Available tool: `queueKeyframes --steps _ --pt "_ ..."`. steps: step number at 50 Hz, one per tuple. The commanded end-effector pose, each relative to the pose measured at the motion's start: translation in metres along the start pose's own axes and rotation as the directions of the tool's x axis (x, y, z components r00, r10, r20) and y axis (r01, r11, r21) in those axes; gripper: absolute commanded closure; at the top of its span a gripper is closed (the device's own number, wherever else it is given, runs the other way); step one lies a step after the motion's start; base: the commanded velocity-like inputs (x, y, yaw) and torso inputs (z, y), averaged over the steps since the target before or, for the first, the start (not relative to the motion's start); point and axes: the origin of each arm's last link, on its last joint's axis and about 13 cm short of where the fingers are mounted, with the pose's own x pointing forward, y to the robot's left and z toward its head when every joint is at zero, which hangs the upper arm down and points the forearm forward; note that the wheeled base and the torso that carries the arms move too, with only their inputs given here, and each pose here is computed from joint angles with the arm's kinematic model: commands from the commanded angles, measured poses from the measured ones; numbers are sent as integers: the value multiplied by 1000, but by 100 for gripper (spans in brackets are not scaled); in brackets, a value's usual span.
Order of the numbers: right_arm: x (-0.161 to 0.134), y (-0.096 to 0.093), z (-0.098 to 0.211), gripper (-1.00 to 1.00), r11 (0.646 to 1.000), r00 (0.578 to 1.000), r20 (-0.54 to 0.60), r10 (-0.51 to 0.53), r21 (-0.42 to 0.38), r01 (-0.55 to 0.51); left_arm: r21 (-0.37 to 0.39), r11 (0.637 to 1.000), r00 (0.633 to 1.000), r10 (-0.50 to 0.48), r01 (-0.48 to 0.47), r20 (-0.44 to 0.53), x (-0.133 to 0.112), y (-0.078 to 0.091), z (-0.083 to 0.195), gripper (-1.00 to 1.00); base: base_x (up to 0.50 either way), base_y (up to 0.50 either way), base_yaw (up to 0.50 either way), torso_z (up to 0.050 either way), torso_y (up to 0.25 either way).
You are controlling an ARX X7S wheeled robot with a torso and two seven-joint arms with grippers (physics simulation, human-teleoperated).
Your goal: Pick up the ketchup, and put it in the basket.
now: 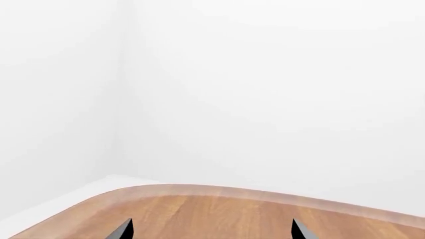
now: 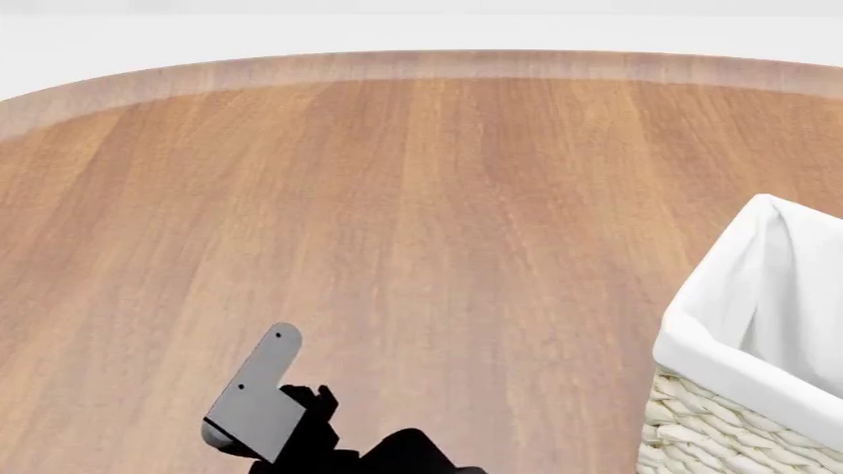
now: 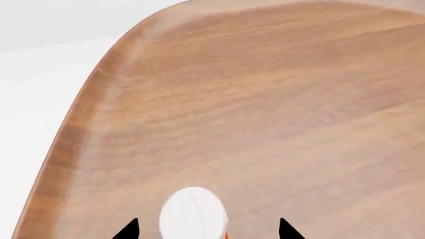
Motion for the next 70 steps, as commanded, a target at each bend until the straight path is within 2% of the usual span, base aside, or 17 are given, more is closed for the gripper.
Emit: queueKeyframes --steps 1,18,32,33,45,54,60,63,70 --pt "9 3 -4 -100 1000 1000 -12 27 -1 -27 -3 1000 1000 -2 2 3 -2 -1 1 -100 0 0 0 0 0" --pt "22 -1 -24 -100 999 999 -30 36 40 -35 -5 1000 1000 -3 3 6 -2 -1 4 -100 0 0 0 0 0" --pt "27 2 -34 -100 998 997 -52 51 51 -48 -11 1000 1000 13 -13 14 -3 2 7 -100 0 0 0 0 0" --pt "27 2 -33 100 998 998 -54 44 54 -41 -11 1000 1000 14 -14 14 -3 3 7 -100 0 0 0 0 0" --pt "9 8 -20 100 1000 1000 -13 6 10 -6 -11 1000 1000 11 -11 12 -1 2 6 -100 0 0 0 0 0" --pt "-29 17 -4 100 990 987 96 -128 -41 132 -11 1000 1000 10 -10 5 0 1 2 -100 0 0 0 0 0" --pt "-66 23 16 100 966 952 192 -238 -52 253 -7 1000 1000 7 -7 8 0 0 2 -100 0 0 0 0 0" --pt "-89 27 30 100 946 918 250 -307 -25 323 -8 1000 1000 -10 10 7 2 -3 2 -100 0 0 0 0 0" --pt "-130 39 55 100 889 845 332 -419 -42 457 -23 999 1000 -26 26 9 6 -5 2 -100 0 0 0 0 0"
